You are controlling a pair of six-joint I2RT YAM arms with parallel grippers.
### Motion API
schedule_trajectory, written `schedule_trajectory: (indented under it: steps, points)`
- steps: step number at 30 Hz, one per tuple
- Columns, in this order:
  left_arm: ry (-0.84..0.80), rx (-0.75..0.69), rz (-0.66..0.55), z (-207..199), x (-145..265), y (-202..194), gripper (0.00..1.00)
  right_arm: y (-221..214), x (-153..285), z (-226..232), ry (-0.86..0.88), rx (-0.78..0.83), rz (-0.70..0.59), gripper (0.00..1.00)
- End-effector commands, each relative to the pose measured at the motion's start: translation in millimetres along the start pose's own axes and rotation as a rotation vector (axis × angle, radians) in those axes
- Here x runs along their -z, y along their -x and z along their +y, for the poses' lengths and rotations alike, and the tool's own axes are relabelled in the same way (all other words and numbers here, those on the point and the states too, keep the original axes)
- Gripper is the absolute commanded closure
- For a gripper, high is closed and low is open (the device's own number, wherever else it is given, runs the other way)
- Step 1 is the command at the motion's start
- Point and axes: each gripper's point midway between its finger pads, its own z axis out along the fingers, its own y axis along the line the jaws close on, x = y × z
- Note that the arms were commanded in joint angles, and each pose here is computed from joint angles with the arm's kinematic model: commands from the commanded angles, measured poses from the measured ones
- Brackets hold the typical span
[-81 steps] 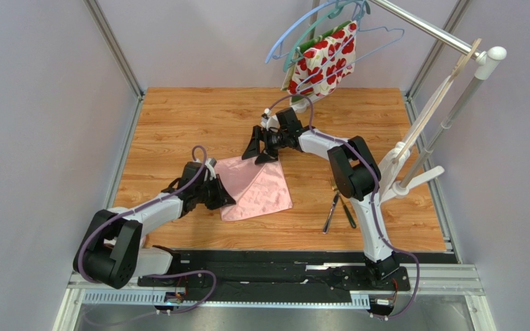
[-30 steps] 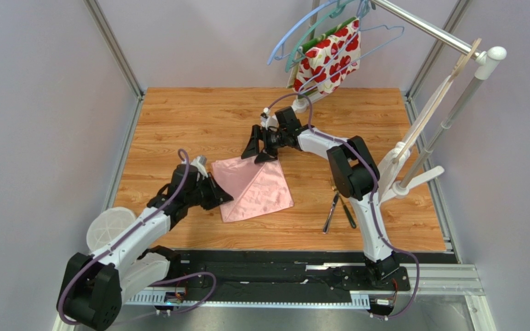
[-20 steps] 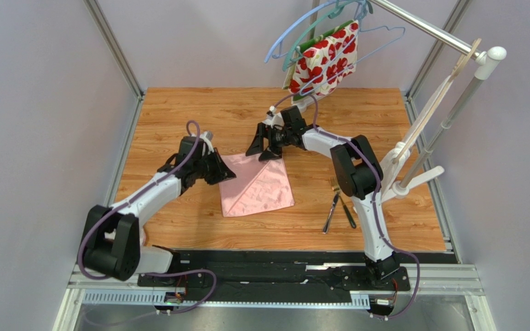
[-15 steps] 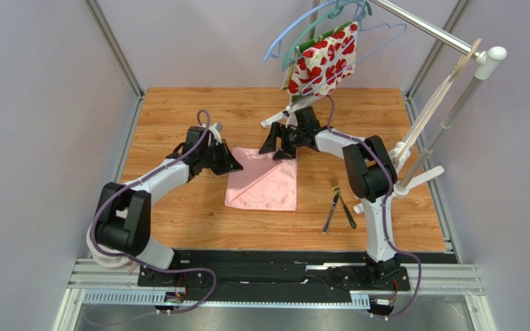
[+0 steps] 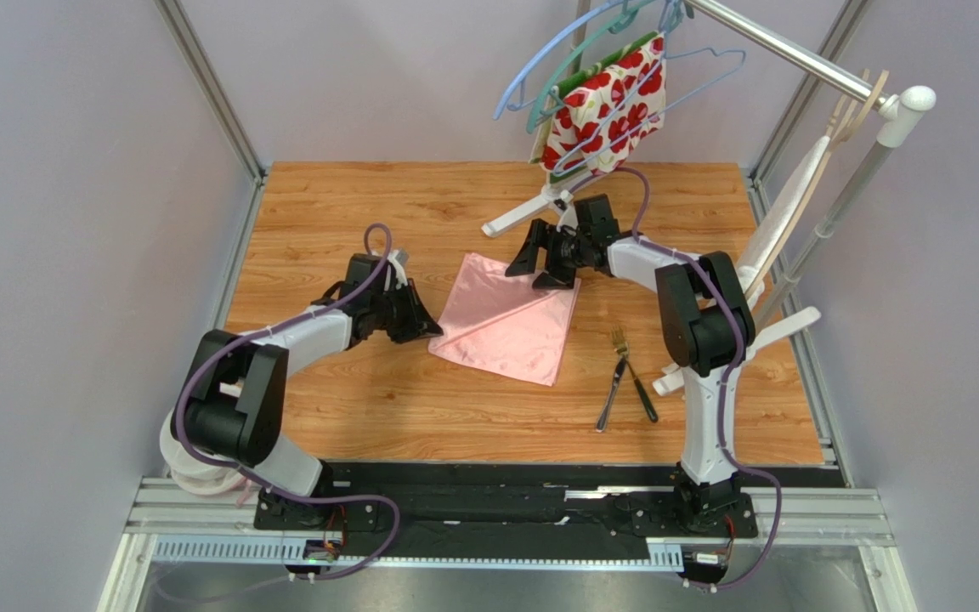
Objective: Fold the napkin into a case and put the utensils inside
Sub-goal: Smooth out the upper triangle-folded napkin at the center of the board.
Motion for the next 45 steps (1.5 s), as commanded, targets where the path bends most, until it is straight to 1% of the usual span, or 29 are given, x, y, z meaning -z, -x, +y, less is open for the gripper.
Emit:
schedule_trajectory:
  steps: [1,4,6,12,18,25,28,29,31,32,34,37,40,41,43,45]
  points:
    - [0.134,-0.026,-0.054,17,15,19,1.00,2,-3,3,-0.008,0.042,0.005,0.16]
    - [0.170,-0.013,-0.042,26,16,12,1.00,0,-4,2,-0.005,0.038,0.014,0.16]
    - [0.162,-0.011,-0.044,26,16,10,1.00,0,-4,3,-0.001,0.038,0.017,0.16]
    - [0.136,0.015,0.001,32,12,-11,1.00,5,-2,9,0.006,0.042,0.011,0.16]
    - [0.105,0.014,-0.003,31,14,-19,1.00,6,0,15,0.014,0.047,0.013,0.16]
    - [0.120,0.032,0.012,37,12,-26,1.00,12,5,28,0.032,0.057,0.000,0.16]
    - [0.073,0.020,0.007,28,14,-25,1.00,18,14,40,0.055,0.064,-0.011,0.16]
    - [0.029,0.001,-0.027,17,17,-18,1.00,17,15,43,0.058,0.063,-0.008,0.16]
    - [-0.035,-0.017,-0.017,7,23,-24,1.00,21,22,51,0.069,0.071,-0.017,0.16]
    - [-0.075,-0.044,-0.050,-3,26,-16,1.00,22,24,54,0.074,0.072,-0.017,0.16]
    - [-0.131,-0.060,-0.038,-16,29,-16,1.00,24,30,63,0.092,0.073,-0.022,0.16]
    - [-0.149,-0.043,-0.047,-22,30,-10,1.00,25,33,69,0.112,0.068,-0.019,0.16]
    - [-0.101,-0.045,-0.049,-15,25,-5,1.00,25,32,74,0.131,0.060,-0.017,0.16]
    - [-0.055,-0.026,-0.016,-4,21,-12,1.00,23,32,75,0.135,0.058,-0.013,0.16]
    - [0.019,-0.010,-0.020,13,15,-12,1.00,21,30,78,0.145,0.062,-0.006,0.16]
    - [0.070,0.026,0.002,30,8,-22,1.00,16,27,79,0.146,0.061,0.005,0.16]
